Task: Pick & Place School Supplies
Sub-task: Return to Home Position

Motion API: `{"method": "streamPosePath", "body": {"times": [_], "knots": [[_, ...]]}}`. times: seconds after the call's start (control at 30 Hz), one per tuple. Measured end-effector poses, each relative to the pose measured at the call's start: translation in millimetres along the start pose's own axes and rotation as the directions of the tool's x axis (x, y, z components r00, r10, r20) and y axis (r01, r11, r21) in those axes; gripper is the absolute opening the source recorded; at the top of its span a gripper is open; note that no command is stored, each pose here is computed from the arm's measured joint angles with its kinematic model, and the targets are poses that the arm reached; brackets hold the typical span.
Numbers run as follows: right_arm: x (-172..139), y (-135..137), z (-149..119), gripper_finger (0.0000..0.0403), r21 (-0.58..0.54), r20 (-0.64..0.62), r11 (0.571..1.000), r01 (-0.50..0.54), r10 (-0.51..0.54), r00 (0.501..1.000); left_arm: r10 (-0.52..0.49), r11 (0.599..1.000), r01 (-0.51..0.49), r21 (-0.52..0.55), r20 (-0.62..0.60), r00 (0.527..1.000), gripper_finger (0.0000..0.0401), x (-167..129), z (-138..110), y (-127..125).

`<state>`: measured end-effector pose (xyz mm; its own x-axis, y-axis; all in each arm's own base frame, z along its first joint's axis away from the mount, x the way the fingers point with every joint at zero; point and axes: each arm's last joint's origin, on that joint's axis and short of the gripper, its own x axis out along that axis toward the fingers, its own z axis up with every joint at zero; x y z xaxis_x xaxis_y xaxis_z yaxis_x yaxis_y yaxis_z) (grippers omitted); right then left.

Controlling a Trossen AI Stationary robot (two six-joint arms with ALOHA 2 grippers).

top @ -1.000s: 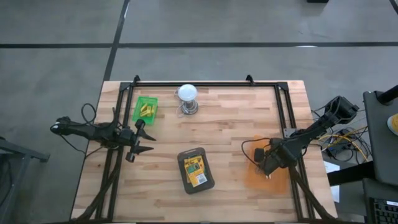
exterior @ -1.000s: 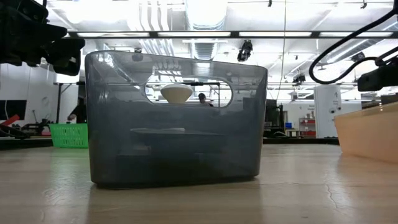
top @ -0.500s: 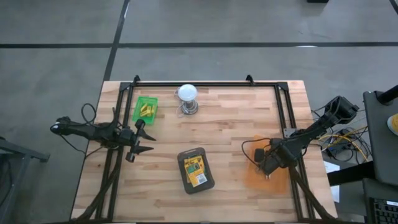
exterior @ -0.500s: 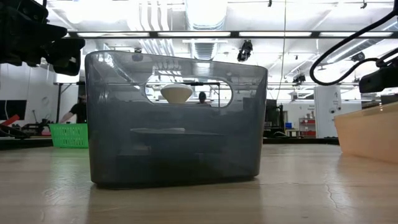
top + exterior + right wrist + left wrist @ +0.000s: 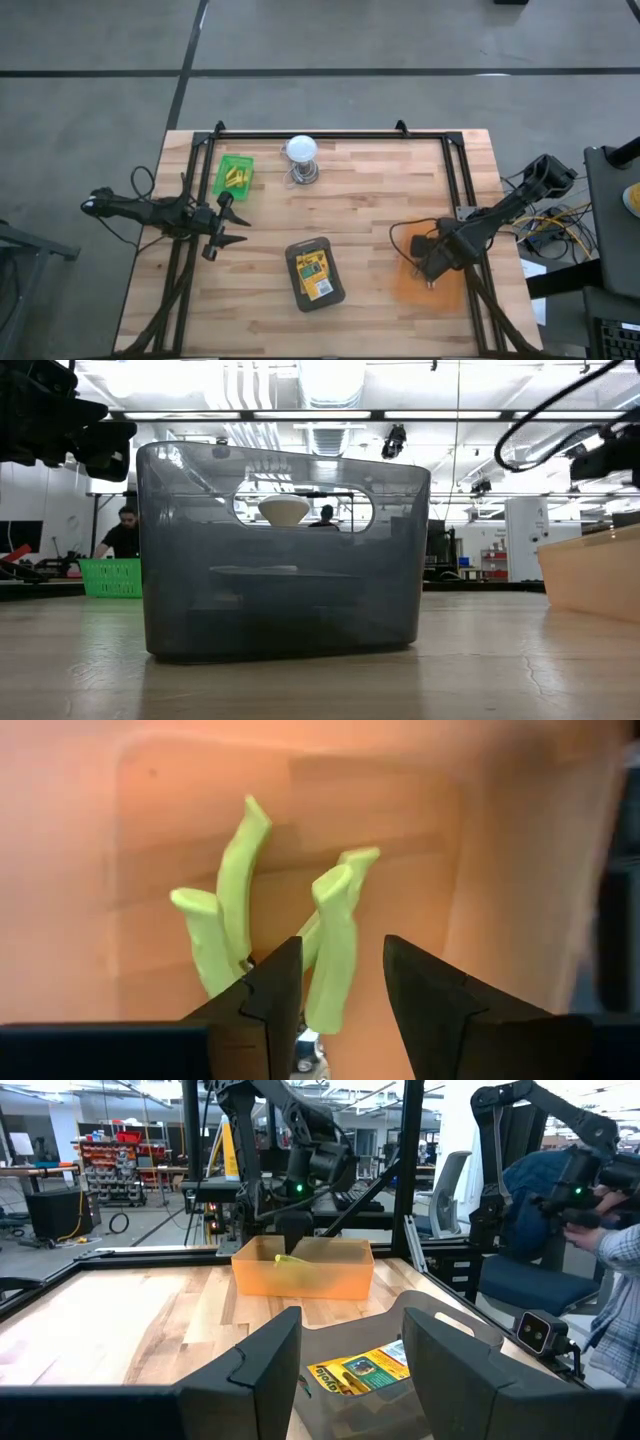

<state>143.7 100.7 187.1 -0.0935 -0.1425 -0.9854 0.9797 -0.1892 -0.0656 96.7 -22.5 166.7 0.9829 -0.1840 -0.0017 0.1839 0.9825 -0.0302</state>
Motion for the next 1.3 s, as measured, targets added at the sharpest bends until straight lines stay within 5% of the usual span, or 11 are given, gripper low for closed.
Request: {"method": "streamPosePath", "body": {"times": [0.23, 0.57, 0.77, 0.97, 1.1, 1.3], "knots": [[-42, 1, 6, 0.0139, -0.006, 0.092, 1.0, -0.003, 0.003, 0.996, -0.001, 1.0, 0.001, 0.0, 0.0, 1.0, 0.0181, 0, 0, 0], [-110, 5, 18, 0.0136, -0.134, 0.138, 0.953, -0.27, 0.288, 0.948, -0.001, 1.0, 0.001, 0.0, 0.0, 1.0, 0.0181, 0, 0, 0], [-147, 3, 33, 0.0141, -0.311, 0.222, 0.83, -0.464, 0.538, 0.813, 0.0, 1.0, 0.0, 0.0, 0.001, 1.0, 0.0181, 0, 0, 0], [-181, -3, 50, 0.0139, -0.487, 0.327, 0.695, -0.53, 0.707, 0.627, -0.001, 1.0, 0.001, 0.0, 0.0, 1.0, 0.0181, 0, 0, 0], [-194, -7, 60, 0.0142, -0.628, 0.406, 0.638, -0.446, 0.757, 0.511, -0.001, 1.0, 0.001, 0.0, 0.0, 1.0, 0.0181, 0, 0, 0], [-204, 1, 59, 0.0144, -0.812, 0.479, 0.559, -0.167, 0.802, 0.358, 0.0, 1.0, 0.0, 0.0, 0.0, 1.0, 0.0181, 0, 0, 0]]}}
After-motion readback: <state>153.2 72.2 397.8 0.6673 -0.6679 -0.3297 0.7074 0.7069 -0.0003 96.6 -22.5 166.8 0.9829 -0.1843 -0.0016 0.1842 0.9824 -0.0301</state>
